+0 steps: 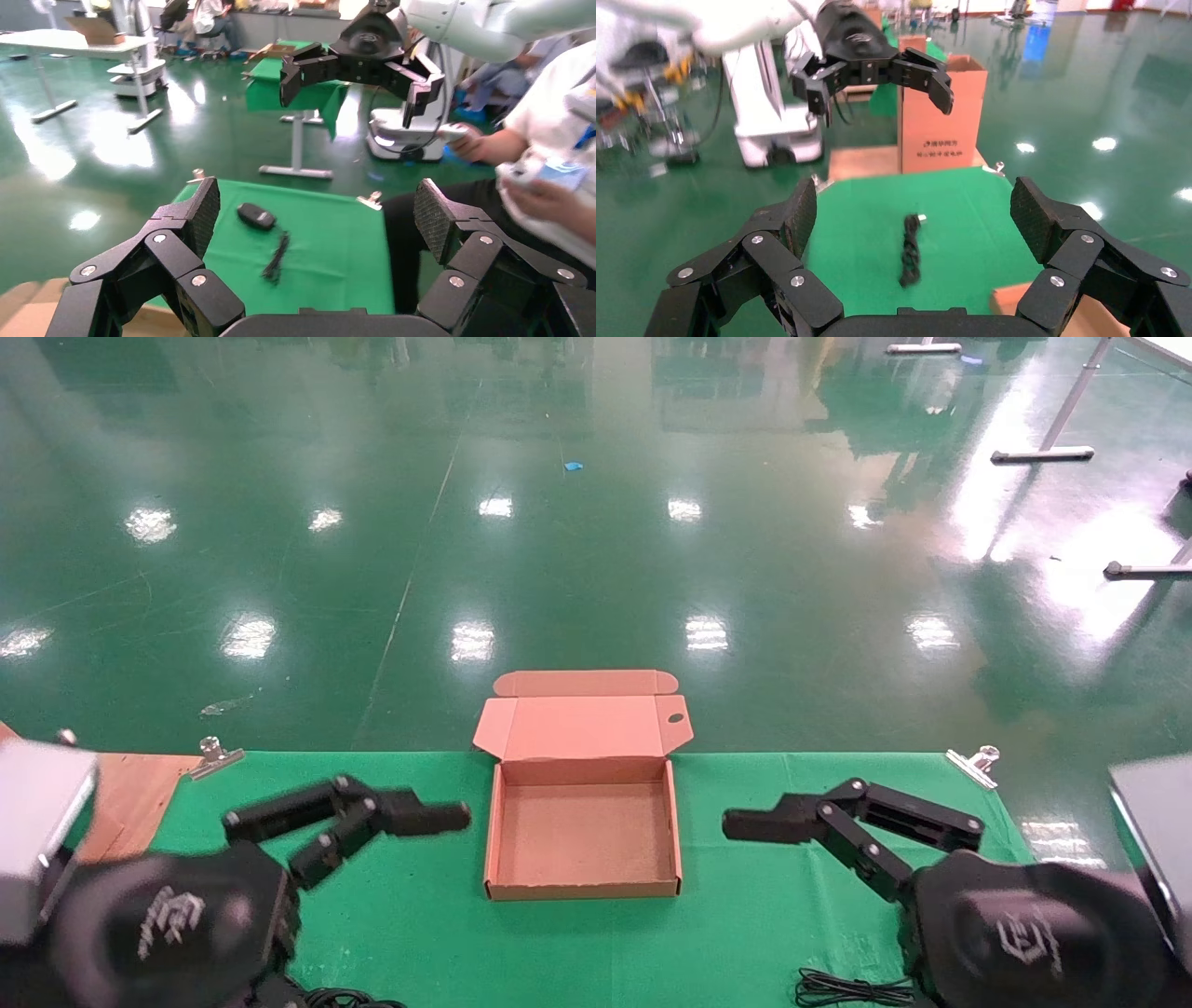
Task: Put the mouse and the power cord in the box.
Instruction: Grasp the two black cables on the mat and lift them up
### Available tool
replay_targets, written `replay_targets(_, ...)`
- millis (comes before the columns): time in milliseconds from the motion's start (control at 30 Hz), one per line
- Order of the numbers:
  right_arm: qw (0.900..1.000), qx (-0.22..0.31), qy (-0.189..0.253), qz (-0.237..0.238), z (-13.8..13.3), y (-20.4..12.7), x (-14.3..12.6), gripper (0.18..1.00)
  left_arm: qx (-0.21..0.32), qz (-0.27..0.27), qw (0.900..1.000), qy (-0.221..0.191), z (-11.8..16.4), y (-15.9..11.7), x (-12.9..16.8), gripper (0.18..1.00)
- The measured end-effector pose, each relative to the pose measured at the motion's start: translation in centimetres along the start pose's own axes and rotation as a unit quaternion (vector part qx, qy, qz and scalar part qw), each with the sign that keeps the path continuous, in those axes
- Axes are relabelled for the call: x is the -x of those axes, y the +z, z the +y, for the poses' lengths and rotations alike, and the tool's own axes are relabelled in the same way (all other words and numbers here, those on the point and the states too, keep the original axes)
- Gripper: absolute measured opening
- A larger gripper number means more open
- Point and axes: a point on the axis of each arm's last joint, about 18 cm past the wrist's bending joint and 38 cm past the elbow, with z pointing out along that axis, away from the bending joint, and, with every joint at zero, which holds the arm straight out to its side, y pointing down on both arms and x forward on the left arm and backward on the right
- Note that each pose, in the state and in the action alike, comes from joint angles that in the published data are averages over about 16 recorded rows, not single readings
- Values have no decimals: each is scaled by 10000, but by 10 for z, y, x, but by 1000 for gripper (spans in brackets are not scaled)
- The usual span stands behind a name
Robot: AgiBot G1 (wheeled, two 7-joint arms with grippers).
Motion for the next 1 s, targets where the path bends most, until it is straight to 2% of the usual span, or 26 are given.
replay_targets(133, 9976, 669, -193, 11, 21, -2, -5, 1001, 227, -37, 9997, -102, 18, -2, 4, 1001)
replay_targets(233, 9909, 1291, -372, -6, 41, -4, -11, 1001, 510, -103, 9985, -164, 37, -6, 9, 1001)
replay_targets(367, 9749, 2137, -612, -68, 70, -4, -23, 1001, 1089, -233, 9936, -165, 63, -14, 21, 1001)
replay_targets(500, 9517, 2934, -887, -160, 98, 0, -40, 1001, 1747, -373, 9838, -117, 90, -21, 37, 1001)
replay_targets(667, 9153, 3813, -1272, -267, 132, 5, -66, 1001, 2723, -488, 9609, 59, 124, -29, 63, 1001)
replay_targets(833, 8787, 4482, -1616, -303, 161, 10, -92, 1001, 3638, -464, 9298, 311, 153, -31, 88, 1001)
replay_targets(1000, 8571, 4823, -1787, -293, 183, 17, -113, 1001, 4367, -319, 8973, 562, 178, -26, 108, 1001)
